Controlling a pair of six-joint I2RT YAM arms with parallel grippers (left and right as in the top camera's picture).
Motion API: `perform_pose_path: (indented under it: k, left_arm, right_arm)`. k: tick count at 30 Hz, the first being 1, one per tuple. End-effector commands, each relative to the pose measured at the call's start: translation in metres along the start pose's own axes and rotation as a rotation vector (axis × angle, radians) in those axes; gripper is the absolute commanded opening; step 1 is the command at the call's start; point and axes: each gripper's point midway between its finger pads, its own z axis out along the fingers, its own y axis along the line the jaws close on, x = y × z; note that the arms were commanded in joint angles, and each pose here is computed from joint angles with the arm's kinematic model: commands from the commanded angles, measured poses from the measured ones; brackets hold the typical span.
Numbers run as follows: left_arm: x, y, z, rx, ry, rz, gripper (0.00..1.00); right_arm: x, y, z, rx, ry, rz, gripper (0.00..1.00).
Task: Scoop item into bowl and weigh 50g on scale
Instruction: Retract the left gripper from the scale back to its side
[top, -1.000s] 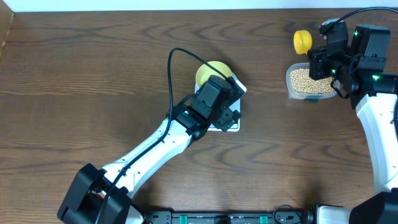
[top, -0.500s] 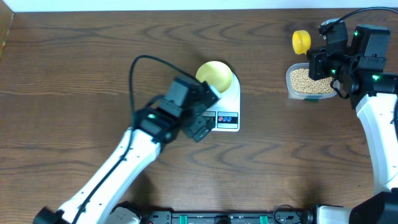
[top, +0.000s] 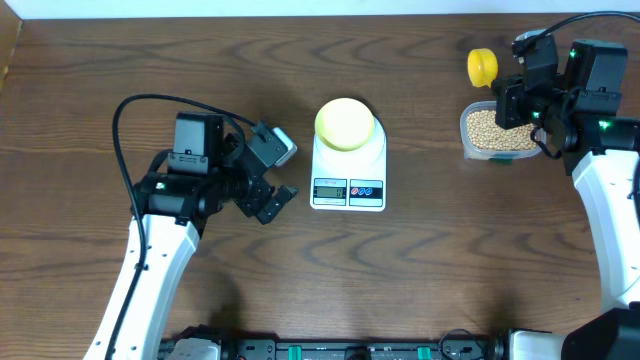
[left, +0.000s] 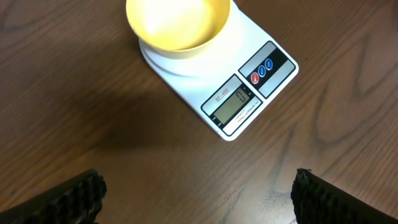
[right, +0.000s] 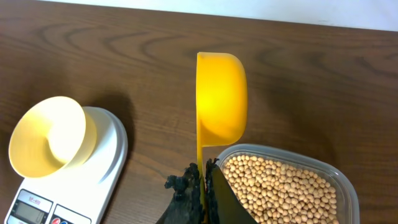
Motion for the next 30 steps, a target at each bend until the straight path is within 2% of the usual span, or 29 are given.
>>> perform_pose_path:
  k: [1, 6, 11, 16, 22, 30]
  left_arm:
    - [0.0, -0.006, -0.001, 0.036, -0.007, 0.0, 0.98]
    - [0.002, -0.007, 0.0, 0.04, 0.002, -0.004, 0.98]
    - [0.004, -0.008, 0.0, 0.046, 0.007, 0.109, 0.97]
    - [0.007, -0.004, -0.003, 0.039, 0.007, 0.097, 0.98]
    - [-0.002, -0.008, -0.014, 0.083, -0.079, 0.088, 0.98]
    - [-0.008, -0.013, -0.015, 0.112, -0.118, 0.115, 0.98]
  right_arm:
    - [0.001, 0.0, 0.002, -0.009, 0.004, 0.005, 0.01]
    - [0.001, 0.0, 0.002, -0.009, 0.003, 0.004, 0.01]
    - [0.003, 0.0, 0.002, -0.01, 0.013, 0.008, 0.01]
    - [0.005, 0.001, 0.002, -0.011, 0.018, 0.009, 0.01]
    - [0.005, 0.001, 0.002, -0.011, 0.018, 0.01, 0.01]
    - [0.004, 0.001, 0.002, -0.011, 0.017, 0.009, 0.01]
